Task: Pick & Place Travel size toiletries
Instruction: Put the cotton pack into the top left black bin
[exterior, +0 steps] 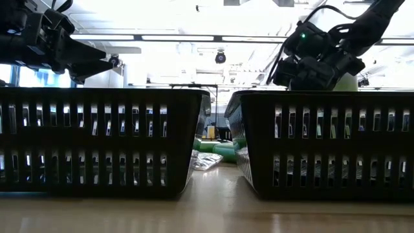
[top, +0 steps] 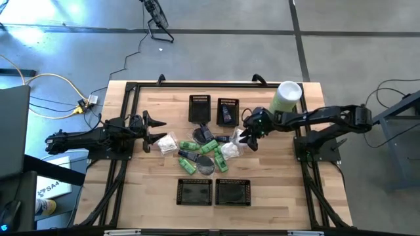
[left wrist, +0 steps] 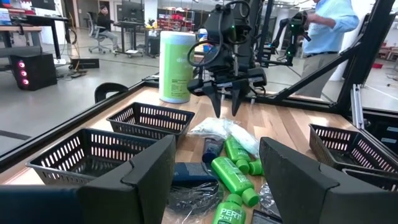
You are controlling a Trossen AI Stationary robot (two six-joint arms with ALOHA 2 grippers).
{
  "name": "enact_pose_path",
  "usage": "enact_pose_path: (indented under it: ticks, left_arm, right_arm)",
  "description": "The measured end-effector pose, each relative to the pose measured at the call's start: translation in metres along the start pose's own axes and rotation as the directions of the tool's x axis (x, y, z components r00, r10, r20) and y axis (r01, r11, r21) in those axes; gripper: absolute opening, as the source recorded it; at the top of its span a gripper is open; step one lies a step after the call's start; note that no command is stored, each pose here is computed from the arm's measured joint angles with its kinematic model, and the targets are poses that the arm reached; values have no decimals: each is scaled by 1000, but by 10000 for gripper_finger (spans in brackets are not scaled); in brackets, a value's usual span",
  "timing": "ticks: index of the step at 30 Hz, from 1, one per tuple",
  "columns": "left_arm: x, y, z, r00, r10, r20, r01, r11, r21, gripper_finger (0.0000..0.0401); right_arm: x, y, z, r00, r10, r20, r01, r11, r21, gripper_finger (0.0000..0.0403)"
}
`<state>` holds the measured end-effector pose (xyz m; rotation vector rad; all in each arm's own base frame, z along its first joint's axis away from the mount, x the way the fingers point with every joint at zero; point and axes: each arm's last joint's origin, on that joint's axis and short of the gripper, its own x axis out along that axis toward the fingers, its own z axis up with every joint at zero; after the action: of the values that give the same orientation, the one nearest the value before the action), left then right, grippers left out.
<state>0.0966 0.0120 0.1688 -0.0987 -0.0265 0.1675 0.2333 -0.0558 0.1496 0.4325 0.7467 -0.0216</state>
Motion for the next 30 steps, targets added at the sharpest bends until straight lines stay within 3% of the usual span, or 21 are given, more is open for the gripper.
enact_pose_path:
  ticks: [6, 30]
  left_arm:
    - [0, 0, 0, 1000, 0, 0, 0, 1000, 0, 230]
    - [0, 0, 0, 1000, 0, 0, 0, 1000, 0, 230]
  right_arm:
    - [0, 1, 0, 999, 32, -6, -32, 999, 12, 162]
    - [15, 6, -6, 999, -44, -24, 45, 998, 42, 162]
